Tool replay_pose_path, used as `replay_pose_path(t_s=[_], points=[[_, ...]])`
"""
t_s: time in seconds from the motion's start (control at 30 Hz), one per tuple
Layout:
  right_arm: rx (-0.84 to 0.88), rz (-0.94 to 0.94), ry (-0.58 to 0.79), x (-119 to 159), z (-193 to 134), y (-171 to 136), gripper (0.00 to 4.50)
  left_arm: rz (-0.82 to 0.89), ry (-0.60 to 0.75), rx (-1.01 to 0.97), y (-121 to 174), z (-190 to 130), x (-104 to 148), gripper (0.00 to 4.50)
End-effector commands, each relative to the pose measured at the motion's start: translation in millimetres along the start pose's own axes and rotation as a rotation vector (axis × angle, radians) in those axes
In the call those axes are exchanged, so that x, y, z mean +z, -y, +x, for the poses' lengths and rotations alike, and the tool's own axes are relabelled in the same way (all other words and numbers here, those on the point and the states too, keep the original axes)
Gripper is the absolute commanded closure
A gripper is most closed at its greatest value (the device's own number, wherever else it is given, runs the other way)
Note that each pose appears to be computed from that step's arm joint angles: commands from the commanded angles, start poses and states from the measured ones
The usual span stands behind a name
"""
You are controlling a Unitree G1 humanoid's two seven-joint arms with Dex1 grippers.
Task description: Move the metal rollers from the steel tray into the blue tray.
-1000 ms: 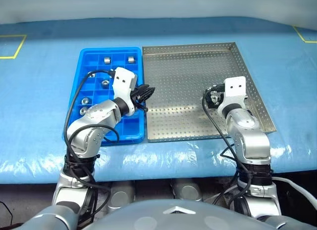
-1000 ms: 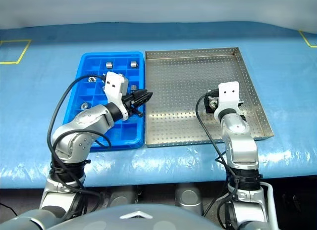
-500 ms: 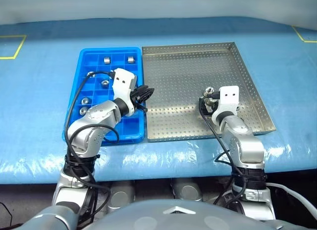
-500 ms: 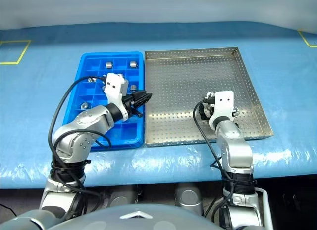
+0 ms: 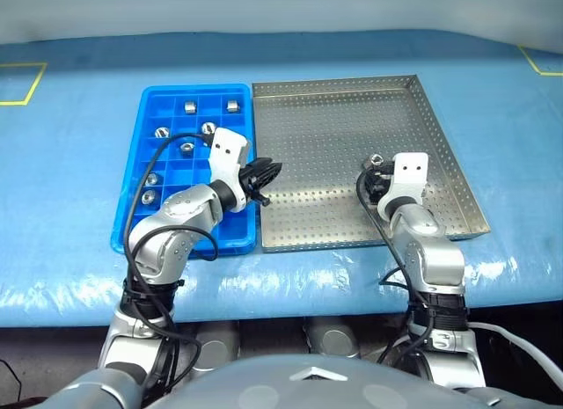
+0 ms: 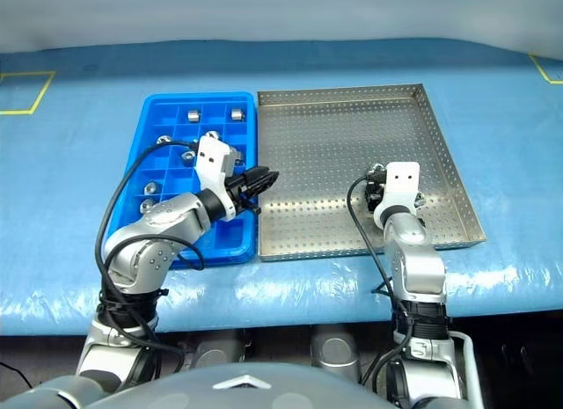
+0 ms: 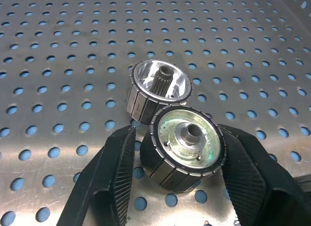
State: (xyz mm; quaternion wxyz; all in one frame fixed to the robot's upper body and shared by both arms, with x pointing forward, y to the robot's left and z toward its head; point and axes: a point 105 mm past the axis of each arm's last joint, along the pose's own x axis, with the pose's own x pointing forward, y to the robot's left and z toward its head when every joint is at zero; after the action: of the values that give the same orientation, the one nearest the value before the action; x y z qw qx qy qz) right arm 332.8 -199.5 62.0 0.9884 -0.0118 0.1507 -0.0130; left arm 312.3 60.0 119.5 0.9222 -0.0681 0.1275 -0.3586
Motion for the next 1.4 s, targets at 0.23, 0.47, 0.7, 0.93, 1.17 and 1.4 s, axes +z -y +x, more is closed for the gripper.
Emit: replay_pose_path(t_s=[0.23, 0.47, 0.7, 0.93, 1.17, 1.4], points=[[0.054, 0.018, 0.128, 34.1, -14.4, -0.1, 2.8, 0.013, 0.051, -0.025, -2.5, 1.1, 13.5, 3.22], [0.352, 0.031, 0.199, 52.5, -44.5, -33.6, 2.8, -0.165, 0.164, -0.198, 12.1, -7.9, 40.5, 3.22], [0.878, 0.031, 0.365, 79.6, -117.9, -83.2, 2.8, -0.274, 0.137, -0.478, 26.0, -40.9, 53.3, 3.22], [0.941, 0.087, 0.432, 95.6, -128.4, -83.5, 2.8, -0.155, 0.061, -0.537, 38.2, -47.7, 36.9, 3.22], [0.904, 0.088, 0.409, 91.1, -118.6, -80.7, 2.8, -0.174, 0.085, -0.567, 42.3, -47.1, 35.2, 1.34], [0.986, 0.112, 0.4, 89.3, -125.8, -92.5, 2.8, -0.196, 0.091, -0.589, 45.6, -45.4, 35.9, 0.38]])
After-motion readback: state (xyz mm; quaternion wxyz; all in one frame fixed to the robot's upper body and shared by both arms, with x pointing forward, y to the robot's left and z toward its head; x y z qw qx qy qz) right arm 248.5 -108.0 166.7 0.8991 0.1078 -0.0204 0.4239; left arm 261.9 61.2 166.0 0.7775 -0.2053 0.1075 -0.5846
